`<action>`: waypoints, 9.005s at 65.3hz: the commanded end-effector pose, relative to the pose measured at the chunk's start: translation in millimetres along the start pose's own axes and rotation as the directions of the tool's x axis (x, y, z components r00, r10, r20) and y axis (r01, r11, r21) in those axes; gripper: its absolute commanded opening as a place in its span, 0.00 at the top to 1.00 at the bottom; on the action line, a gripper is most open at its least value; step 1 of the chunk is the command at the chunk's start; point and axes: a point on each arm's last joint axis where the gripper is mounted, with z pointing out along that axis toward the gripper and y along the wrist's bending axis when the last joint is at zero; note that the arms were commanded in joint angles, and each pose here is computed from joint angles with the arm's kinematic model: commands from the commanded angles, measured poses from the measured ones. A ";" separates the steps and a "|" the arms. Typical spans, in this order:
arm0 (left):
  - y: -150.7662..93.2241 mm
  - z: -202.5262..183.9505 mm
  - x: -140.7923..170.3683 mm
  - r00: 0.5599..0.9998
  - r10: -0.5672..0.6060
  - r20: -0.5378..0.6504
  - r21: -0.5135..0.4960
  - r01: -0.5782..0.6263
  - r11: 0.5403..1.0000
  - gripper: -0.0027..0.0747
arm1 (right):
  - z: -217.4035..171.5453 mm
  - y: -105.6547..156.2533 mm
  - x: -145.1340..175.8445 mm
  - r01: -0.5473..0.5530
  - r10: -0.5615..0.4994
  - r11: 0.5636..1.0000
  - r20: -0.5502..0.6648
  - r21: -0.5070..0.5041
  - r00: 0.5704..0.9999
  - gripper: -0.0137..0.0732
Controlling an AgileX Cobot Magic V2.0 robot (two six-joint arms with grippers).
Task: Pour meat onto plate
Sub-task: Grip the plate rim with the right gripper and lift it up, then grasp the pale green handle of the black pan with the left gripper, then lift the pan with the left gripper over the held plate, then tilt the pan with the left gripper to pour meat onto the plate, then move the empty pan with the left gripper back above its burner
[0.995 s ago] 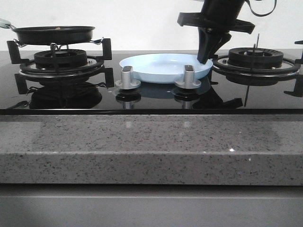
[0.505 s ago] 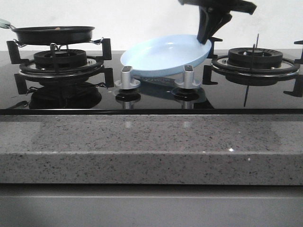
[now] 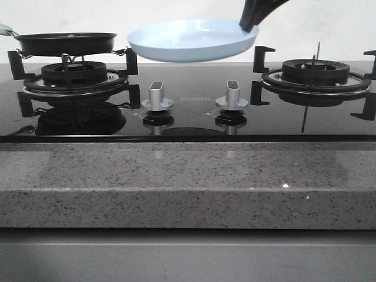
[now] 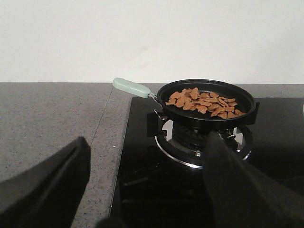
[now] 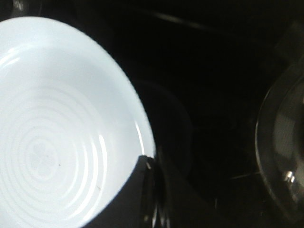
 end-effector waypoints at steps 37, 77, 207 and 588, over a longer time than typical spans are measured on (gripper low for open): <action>0.6 -1.3 -20.9 0.991 -0.016 0.130 -0.005 0.017 1.000 0.33 | -29.4 20.5 45.0 0.019 -0.017 0.998 0.020 -0.062 1.000 0.91; 0.6 -1.2 -20.3 0.992 -0.039 0.123 -0.002 0.040 0.999 0.33 | -29.7 21.6 42.5 0.021 -0.018 0.998 0.050 -0.061 0.999 0.91; 98.7 284.4 -36.0 0.473 -0.757 -0.450 0.112 0.871 0.478 0.33 | -29.7 21.6 42.5 0.021 -0.018 0.998 0.050 -0.061 0.999 0.91; 70.8 280.4 -59.4 0.371 -0.810 -0.454 0.317 0.917 0.242 0.99 | -29.7 21.6 42.5 0.021 -0.018 0.998 0.050 -0.061 0.999 0.91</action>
